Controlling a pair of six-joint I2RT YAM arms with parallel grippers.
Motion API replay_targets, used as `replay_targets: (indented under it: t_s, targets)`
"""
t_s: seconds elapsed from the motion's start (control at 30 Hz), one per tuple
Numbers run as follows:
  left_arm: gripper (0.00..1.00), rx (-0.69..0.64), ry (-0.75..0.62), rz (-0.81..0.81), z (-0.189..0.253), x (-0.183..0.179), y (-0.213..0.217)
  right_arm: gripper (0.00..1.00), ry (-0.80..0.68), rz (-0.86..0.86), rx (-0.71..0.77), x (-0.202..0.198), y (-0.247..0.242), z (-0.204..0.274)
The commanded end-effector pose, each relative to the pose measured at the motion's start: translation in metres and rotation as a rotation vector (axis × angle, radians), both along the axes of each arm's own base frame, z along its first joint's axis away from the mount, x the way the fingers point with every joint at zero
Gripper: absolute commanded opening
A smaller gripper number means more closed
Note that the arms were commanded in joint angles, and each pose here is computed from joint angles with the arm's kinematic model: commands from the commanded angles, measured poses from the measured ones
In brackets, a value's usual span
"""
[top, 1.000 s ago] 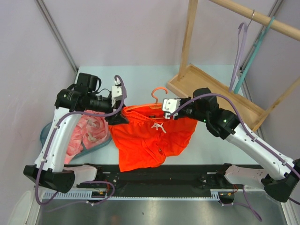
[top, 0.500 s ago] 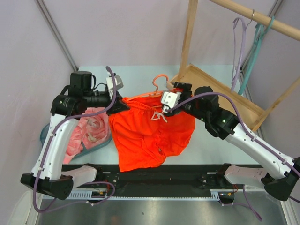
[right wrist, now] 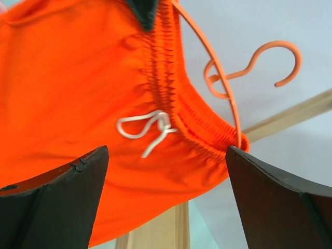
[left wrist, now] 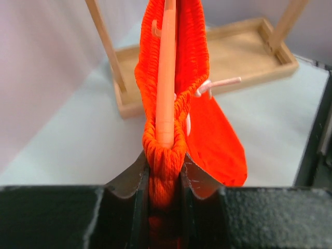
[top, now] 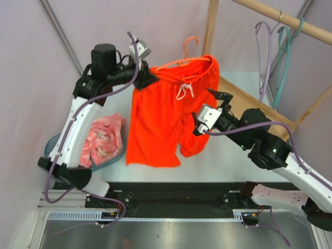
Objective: Place the shorts on the hanger
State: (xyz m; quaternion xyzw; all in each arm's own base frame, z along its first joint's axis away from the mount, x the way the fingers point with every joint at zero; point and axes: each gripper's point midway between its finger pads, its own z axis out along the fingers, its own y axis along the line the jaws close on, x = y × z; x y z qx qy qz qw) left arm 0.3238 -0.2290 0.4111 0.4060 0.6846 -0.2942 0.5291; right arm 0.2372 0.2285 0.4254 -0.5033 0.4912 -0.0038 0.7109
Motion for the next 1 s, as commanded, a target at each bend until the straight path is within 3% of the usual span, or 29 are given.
replay_targets:
  t_s: [0.0,0.03,0.1,0.13,0.2,0.3,0.33,0.43,0.53,0.8,0.97]
  targets:
    - [0.00,-0.187,-0.251,0.034,0.110,0.025,-0.027,1.00,-0.017,-0.094,0.051,-0.005,-0.032,0.023]
    - [0.00,-0.187,-0.231,0.031,0.103,0.043,-0.040,1.00,-0.028,-0.108,0.061,-0.007,-0.039,0.028]
    - [0.00,-0.255,-0.297,0.020,0.140,0.039,-0.055,1.00,-0.044,-0.122,0.055,-0.008,-0.045,0.031]
    - [0.00,-0.253,-0.274,0.015,0.130,0.055,-0.069,1.00,-0.068,-0.145,0.038,-0.007,-0.051,0.034]
    - [0.00,-0.291,-0.292,-0.003,0.145,0.051,-0.081,0.99,-0.123,-0.184,0.047,-0.003,-0.058,0.049]
    - [0.00,-0.299,-0.273,-0.011,0.138,0.051,-0.089,0.88,-0.247,-0.267,0.027,0.009,-0.064,0.076]
    - [0.00,-0.318,-0.298,-0.013,0.149,0.042,-0.085,0.79,-0.321,-0.314,0.021,0.012,-0.071,0.092]
    - [0.00,-0.298,-0.283,-0.004,0.136,0.041,-0.082,0.65,-0.388,-0.381,-0.047,0.031,-0.066,0.099]
    - [0.00,-0.286,-0.270,0.003,0.129,0.030,-0.075,0.57,-0.474,-0.491,-0.071,0.052,-0.061,0.119]
    - [0.00,-0.270,-0.279,-0.029,0.098,-0.001,-0.061,0.55,-0.513,-0.548,-0.153,0.080,-0.039,0.122]
    - [0.00,-0.291,-0.346,-0.064,0.104,-0.028,-0.050,0.52,-0.511,-0.523,-0.227,0.086,-0.021,0.108]
